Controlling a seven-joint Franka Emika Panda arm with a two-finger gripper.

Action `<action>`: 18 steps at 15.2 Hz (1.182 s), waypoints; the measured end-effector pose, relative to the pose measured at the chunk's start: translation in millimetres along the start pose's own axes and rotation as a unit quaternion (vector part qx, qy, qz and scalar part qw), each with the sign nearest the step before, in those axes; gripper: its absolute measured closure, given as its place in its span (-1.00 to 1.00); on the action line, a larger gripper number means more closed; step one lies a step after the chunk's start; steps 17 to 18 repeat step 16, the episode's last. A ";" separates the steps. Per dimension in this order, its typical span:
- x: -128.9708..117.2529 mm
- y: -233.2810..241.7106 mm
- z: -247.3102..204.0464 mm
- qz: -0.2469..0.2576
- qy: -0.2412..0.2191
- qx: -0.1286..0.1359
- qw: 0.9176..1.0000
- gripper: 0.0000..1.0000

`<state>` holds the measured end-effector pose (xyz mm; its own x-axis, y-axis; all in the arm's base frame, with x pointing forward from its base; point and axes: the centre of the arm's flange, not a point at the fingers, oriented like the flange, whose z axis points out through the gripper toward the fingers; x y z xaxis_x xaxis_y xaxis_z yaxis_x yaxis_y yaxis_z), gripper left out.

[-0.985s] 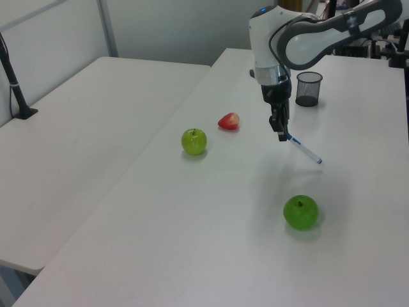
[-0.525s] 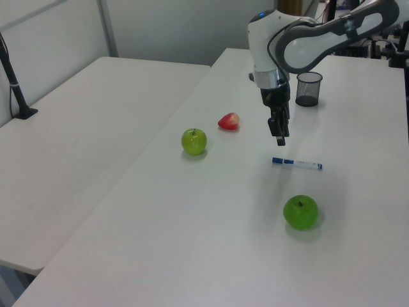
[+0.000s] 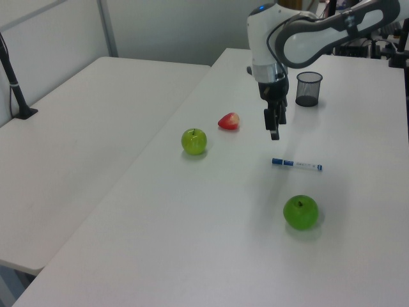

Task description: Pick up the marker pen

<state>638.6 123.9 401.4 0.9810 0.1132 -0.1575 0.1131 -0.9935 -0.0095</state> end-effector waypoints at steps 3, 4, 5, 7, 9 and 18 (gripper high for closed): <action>-7.4 5.4 -45.3 0.000 0.040 -0.014 0.999 -1.00; -12.6 9.1 -62.8 0.003 0.055 -0.016 0.998 -1.00; -20.1 15.2 -81.3 0.008 0.067 -0.020 0.998 -1.00; -41.9 34.9 -117.0 0.024 0.075 -0.028 0.997 -1.00; -71.7 56.8 -153.5 0.041 0.075 -0.033 0.996 -1.00; -134.4 84.8 -209.4 0.061 0.073 -0.042 0.995 -1.00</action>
